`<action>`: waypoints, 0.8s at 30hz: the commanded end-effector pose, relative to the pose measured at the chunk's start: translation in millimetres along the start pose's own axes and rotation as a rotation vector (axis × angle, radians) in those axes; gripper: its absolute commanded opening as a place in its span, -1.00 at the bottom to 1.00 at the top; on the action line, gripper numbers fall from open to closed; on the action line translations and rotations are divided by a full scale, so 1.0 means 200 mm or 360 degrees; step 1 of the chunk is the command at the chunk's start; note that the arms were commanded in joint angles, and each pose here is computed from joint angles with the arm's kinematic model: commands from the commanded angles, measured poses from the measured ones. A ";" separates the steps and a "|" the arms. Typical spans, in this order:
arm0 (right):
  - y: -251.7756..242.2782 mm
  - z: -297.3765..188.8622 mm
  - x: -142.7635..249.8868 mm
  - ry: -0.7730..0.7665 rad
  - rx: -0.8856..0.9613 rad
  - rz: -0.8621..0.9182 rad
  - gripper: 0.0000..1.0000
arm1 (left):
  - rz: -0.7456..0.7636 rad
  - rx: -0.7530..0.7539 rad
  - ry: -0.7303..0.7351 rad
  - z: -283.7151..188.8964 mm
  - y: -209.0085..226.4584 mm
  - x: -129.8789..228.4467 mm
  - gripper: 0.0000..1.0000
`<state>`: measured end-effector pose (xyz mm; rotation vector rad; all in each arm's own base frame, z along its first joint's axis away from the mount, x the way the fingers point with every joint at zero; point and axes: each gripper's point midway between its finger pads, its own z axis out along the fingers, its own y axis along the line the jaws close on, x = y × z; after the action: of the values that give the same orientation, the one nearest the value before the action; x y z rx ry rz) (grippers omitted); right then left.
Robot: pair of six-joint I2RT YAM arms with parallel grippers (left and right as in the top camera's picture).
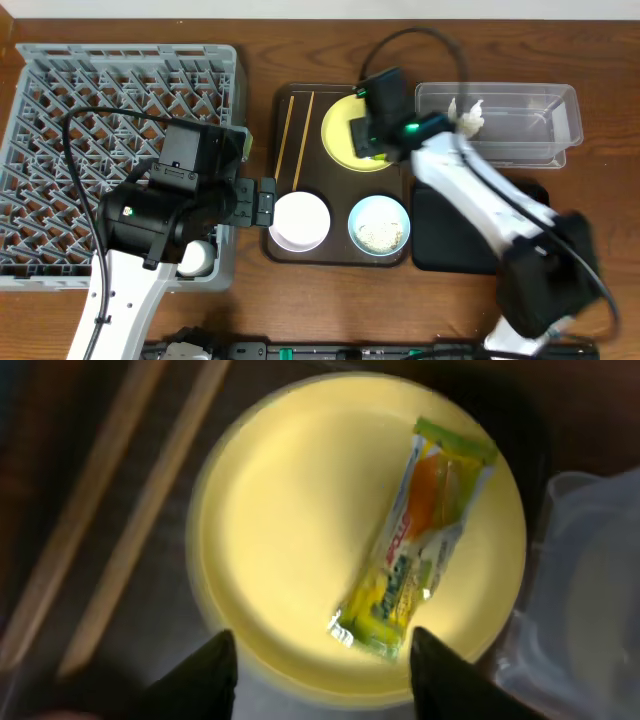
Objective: Sort waste into correct bins and load items into the dishwasher
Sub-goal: 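Grasp the green snack wrapper with the right gripper, drop in bin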
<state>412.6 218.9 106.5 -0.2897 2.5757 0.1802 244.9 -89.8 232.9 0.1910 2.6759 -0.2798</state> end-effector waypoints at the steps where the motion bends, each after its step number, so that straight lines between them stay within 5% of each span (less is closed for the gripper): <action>1: -0.19 0.23 0.05 -0.0022 0.0407 0.0124 0.11 | 0.0025 -0.0011 -0.0007 -0.01 0.00 -0.01 0.96; 6: -0.25 0.42 0.09 0.0018 0.0391 0.0171 0.01 | 0.0026 -0.0011 -0.0007 -0.01 0.00 -0.01 0.96; 10: -0.24 0.44 0.09 0.0022 0.0351 0.0157 -0.73 | 0.0026 -0.0011 -0.0007 -0.01 0.00 -0.01 0.96; 13: -0.19 0.42 0.08 0.0035 0.0266 0.0091 -0.97 | 0.0026 -0.0011 -0.0007 -0.01 0.00 -0.01 0.96; 24: -0.20 -0.15 -0.19 -0.0198 0.0027 0.0226 -0.98 | 0.0026 -0.0011 -0.0007 -0.01 0.00 -0.01 0.96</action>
<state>430.0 201.4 73.3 -0.1569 2.6151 0.1411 245.0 -89.8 232.9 0.1910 2.6755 -0.2798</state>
